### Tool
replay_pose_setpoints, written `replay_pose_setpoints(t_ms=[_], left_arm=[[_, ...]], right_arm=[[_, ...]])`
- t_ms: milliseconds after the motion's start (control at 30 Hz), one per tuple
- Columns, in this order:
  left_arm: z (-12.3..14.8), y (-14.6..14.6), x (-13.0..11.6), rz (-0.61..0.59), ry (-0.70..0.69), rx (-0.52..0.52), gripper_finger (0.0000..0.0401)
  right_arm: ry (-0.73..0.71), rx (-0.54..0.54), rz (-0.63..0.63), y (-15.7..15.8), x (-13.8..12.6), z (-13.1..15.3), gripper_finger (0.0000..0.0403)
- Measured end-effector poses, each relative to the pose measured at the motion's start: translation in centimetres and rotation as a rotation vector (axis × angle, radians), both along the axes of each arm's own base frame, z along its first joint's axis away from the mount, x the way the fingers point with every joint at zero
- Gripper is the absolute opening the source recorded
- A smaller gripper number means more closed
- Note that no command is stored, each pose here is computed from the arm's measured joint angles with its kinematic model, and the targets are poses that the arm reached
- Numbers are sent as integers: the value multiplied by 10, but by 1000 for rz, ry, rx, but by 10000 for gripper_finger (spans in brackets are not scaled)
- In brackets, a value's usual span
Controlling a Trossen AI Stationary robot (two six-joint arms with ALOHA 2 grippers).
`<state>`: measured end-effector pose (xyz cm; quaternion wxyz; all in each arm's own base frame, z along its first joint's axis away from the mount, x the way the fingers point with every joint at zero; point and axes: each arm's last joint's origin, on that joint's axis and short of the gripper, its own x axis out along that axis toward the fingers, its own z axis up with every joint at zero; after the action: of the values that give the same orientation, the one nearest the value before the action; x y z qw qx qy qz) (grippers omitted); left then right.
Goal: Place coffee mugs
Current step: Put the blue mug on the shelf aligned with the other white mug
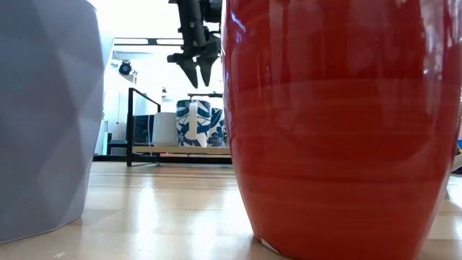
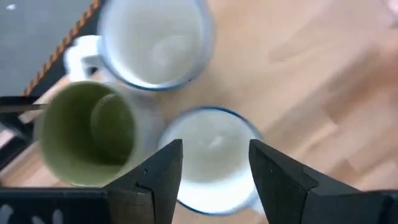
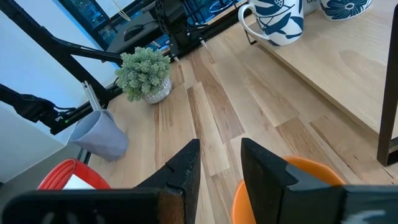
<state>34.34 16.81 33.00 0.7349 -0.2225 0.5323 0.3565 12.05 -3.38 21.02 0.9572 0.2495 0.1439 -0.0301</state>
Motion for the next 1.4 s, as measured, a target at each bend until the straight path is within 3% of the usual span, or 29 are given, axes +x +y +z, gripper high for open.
replay_pose_setpoints(t_ms=[167,300,400,500,733,900,1200,1400], left_arm=[[1,-34,12,-179,47,19,174],[2,-72,22,-440,102,49,174],[12,-101,17,-646,139,67,174],[24,-124,5,-732,161,54,174],[55,-161,-50,-712,110,27,174],[61,-185,-107,-672,34,20,174],[30,-210,-186,-630,-169,19,174],[1,-215,-206,-653,-326,74,174]], right_arm=[[1,-15,5,0,0,0,97],[0,-17,5,0,0,0,97],[-2,-31,9,0,0,0,97],[-46,-67,13,-1,1,4,97],[-213,-217,26,-2,4,21,97],[-256,-222,14,-2,5,25,97],[-333,-118,-175,-7,4,34,97],[-515,-203,-232,-8,10,70,97]])
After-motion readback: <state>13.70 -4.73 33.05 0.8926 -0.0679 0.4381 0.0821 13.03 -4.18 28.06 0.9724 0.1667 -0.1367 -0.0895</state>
